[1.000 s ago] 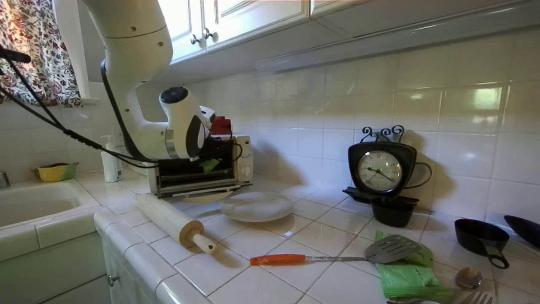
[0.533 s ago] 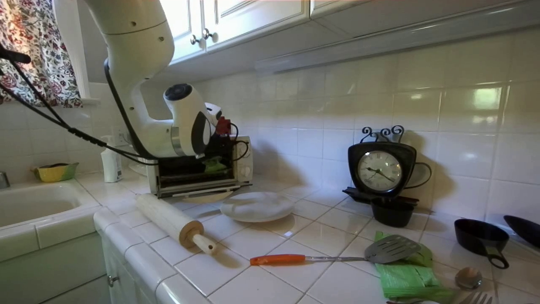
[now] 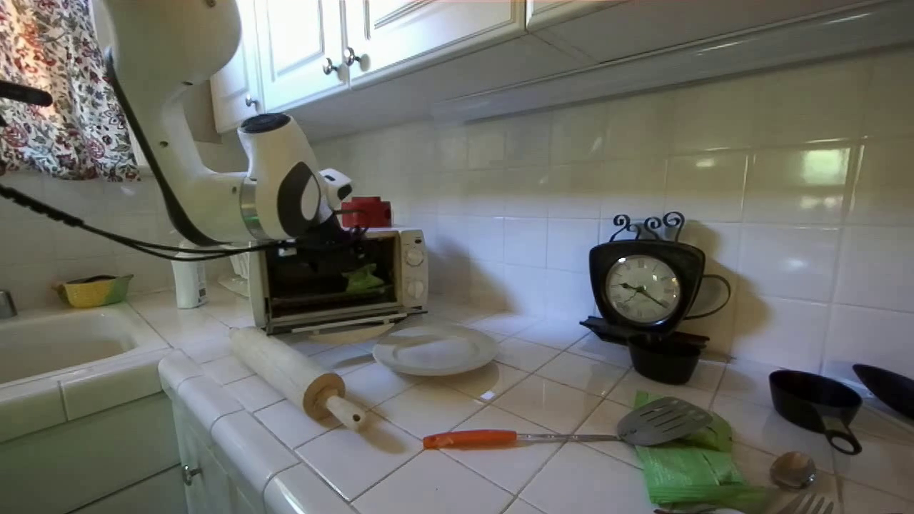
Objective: Move the green packet from the plate to the mini oven
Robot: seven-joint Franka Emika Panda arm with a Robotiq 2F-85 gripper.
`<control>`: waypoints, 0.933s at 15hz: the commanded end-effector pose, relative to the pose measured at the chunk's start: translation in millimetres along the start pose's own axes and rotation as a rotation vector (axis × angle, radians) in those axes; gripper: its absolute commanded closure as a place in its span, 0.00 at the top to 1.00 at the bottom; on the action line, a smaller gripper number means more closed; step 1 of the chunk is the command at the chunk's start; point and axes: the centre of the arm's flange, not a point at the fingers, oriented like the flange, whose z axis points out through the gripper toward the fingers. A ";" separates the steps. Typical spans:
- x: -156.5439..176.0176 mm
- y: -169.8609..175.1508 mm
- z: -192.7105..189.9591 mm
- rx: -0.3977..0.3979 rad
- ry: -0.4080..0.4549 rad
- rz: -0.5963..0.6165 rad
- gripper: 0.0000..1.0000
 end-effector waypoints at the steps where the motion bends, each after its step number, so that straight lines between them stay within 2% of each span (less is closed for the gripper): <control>1: -24.0 -26.4 -66.6 0.024 -0.075 0.183 1.00; 5: -47.8 -49.9 -118.8 -0.030 -0.089 0.386 1.00; 9: -56.7 -65.1 -160.8 -0.120 -0.107 0.577 1.00; 13: -52.4 -56.9 -189.9 -0.222 -0.141 0.756 1.00; 14: -56.6 -66.4 -124.7 -0.159 -0.120 0.685 1.00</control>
